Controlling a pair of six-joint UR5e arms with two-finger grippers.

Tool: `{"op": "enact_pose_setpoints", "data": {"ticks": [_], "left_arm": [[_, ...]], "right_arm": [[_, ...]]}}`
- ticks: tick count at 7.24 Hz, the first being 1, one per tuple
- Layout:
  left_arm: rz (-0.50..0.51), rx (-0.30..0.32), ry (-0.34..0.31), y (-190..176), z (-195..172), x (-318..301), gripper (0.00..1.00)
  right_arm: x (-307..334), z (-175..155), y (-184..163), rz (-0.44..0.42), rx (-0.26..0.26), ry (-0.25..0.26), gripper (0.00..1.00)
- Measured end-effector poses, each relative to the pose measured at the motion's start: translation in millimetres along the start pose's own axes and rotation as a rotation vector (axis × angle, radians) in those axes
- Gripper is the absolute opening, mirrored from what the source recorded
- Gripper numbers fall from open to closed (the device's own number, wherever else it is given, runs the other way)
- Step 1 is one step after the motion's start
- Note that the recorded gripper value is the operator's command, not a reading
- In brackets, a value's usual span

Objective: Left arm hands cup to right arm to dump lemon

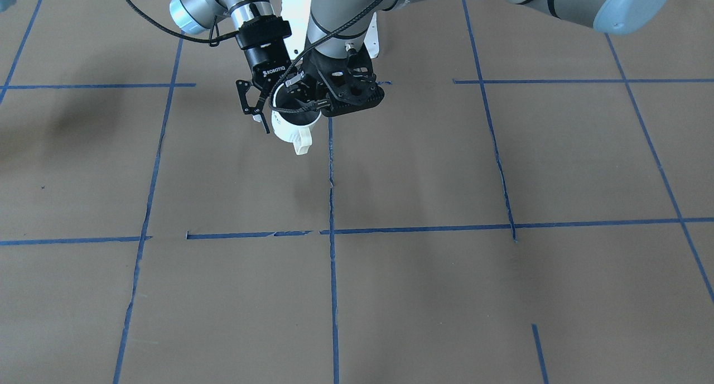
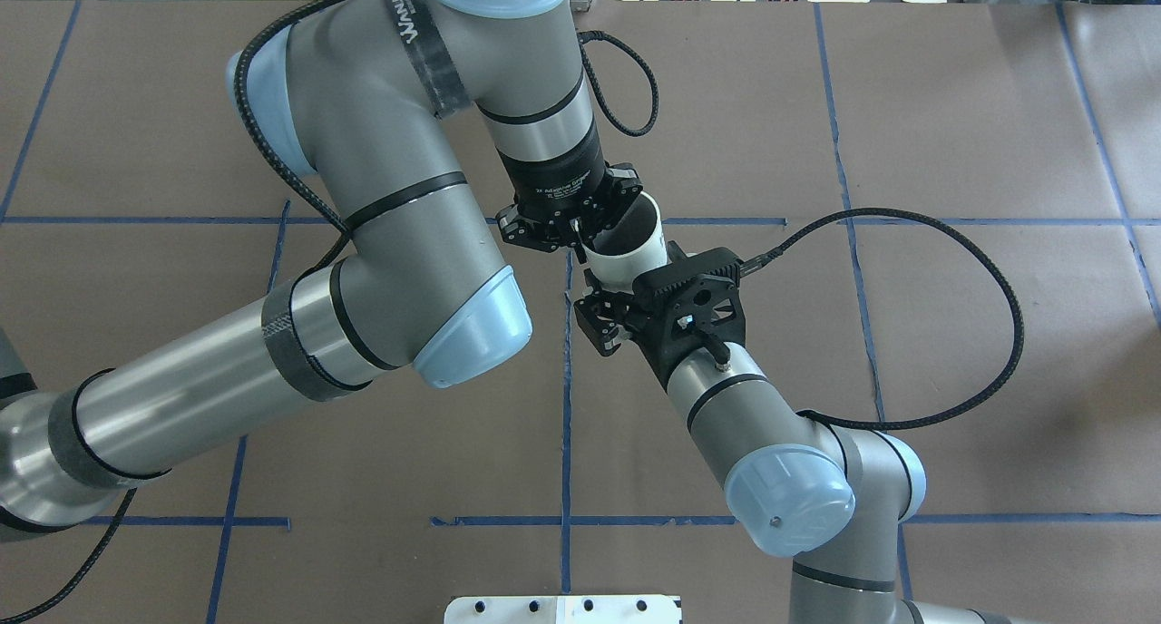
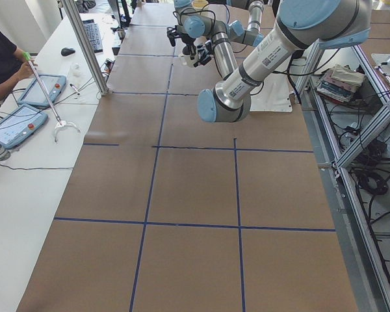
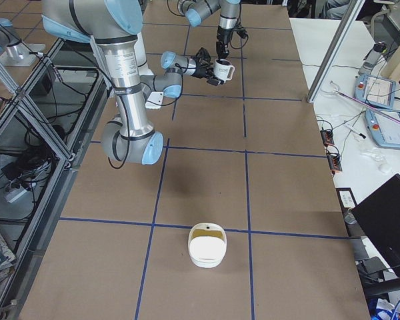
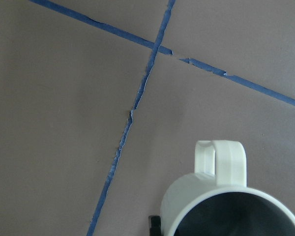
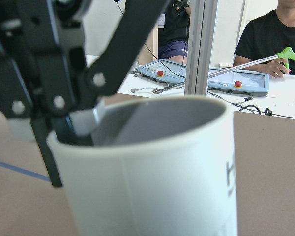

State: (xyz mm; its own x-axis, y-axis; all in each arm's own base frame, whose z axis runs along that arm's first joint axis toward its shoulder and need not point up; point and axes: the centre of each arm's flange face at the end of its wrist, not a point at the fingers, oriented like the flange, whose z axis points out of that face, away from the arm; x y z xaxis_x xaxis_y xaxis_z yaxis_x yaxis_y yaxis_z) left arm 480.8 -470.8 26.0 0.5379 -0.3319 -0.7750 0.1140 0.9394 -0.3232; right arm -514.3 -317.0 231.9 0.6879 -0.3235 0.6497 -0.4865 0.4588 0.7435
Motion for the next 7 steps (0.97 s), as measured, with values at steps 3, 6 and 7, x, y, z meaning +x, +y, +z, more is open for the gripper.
{"op": "enact_pose_setpoints", "data": {"ticks": [3,6,7], "left_arm": [[0.002,0.041,0.045,-9.6,-36.5,-15.3,0.0],[0.13,0.116,0.039,-24.5,-36.3,-117.8,0.0],[0.185,0.145,0.032,-32.5,-26.3,-163.4,0.0]], "right_arm": [[-7.2,0.4,22.2,-0.022,-0.019,-0.002,1.0],[14.7,12.1,2.8,-0.007,-0.097,-0.058,1.0],[39.1,25.2,-11.2,-0.003,-0.14,-0.07,1.0]]}}
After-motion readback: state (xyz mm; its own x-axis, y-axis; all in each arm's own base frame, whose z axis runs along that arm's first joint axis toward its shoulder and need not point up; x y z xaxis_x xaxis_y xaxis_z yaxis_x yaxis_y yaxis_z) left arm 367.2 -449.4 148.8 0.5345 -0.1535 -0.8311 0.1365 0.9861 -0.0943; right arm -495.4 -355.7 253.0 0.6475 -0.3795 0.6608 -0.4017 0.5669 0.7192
